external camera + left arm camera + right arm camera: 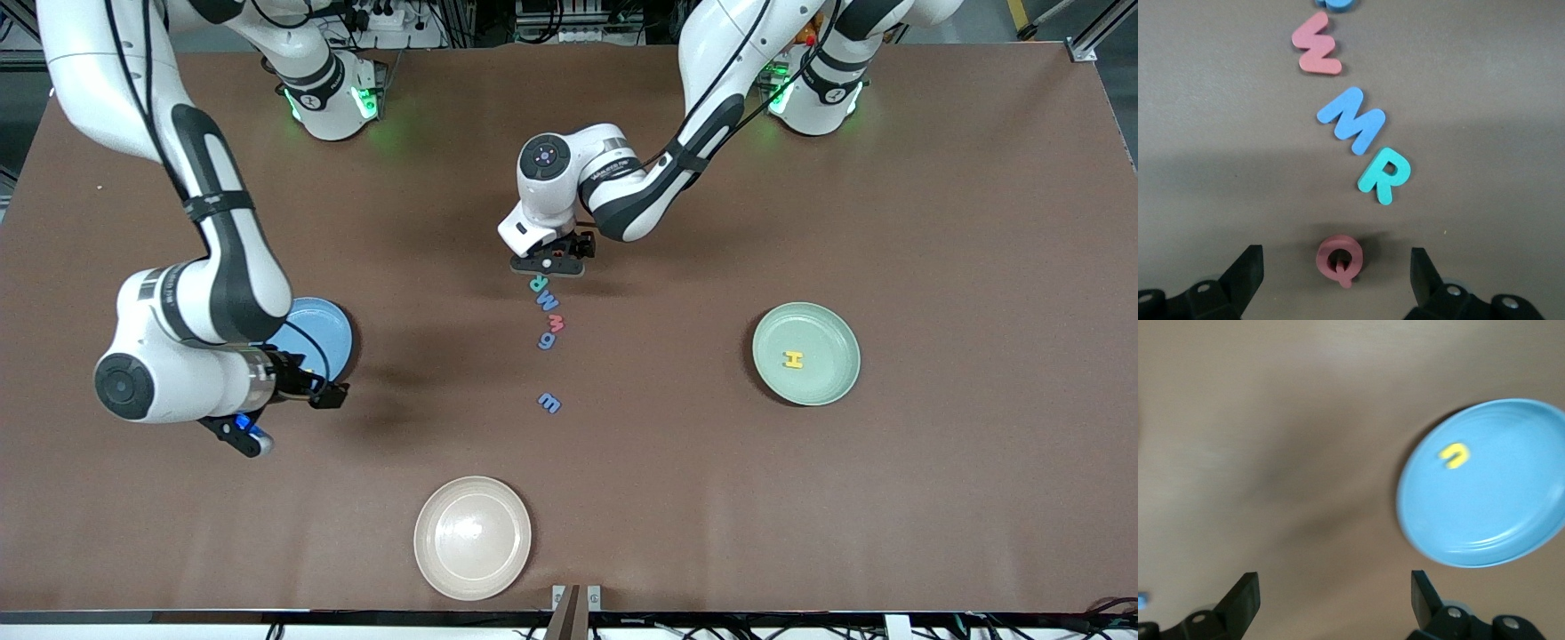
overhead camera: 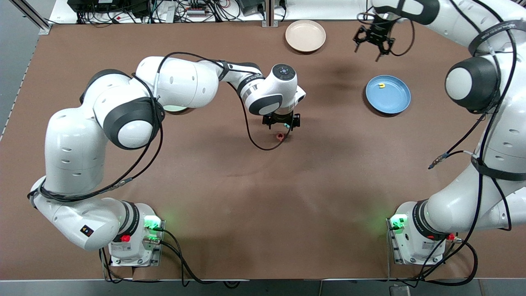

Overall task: Sort upper and lower case letters into plates
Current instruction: 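Release the yellow u on the blue plate while the left gripper grasps the pink Q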

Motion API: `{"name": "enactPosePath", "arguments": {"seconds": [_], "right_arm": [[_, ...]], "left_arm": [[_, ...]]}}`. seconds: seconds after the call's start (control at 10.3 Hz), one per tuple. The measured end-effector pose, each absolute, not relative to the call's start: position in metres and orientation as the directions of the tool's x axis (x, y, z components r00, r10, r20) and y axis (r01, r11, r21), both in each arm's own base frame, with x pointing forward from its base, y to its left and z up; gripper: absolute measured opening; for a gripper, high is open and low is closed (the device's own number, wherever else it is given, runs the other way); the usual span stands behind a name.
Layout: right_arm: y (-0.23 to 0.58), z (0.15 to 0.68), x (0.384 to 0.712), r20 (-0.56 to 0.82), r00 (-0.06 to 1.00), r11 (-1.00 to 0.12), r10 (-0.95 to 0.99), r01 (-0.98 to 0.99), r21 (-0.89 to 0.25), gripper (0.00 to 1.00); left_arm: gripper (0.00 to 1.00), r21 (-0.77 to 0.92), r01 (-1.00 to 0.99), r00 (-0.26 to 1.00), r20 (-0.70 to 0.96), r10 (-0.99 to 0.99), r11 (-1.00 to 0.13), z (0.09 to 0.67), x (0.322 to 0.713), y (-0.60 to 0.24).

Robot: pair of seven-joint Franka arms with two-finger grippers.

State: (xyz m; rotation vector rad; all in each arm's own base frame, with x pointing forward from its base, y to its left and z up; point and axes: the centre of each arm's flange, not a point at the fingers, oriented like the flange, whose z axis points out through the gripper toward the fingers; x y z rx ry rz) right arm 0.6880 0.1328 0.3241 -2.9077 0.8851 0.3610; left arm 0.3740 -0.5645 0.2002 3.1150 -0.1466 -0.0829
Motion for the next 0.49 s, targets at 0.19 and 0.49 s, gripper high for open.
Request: {"name": "enactPosePath", "arguments": {"seconds": [0.19,0.49], "right_arm": [[0.172,0.318,0.695,-0.173,0.809,-0.813,-0.561,-0.578,-0.066,1.0],[0.196,0.302,0.704,-0.099,0.824,-0.812,-0.558,-0.567,-0.139,1.0]], "left_arm": [[0.93,0.018,-0.097,0.993,-0.059,-0.098,-0.995,0.194,0.37,-0.565],[0.89,0.021,-0.099,0.994,-0.051,-0.1,-0.995,0.186,0.37,-0.566]]}}
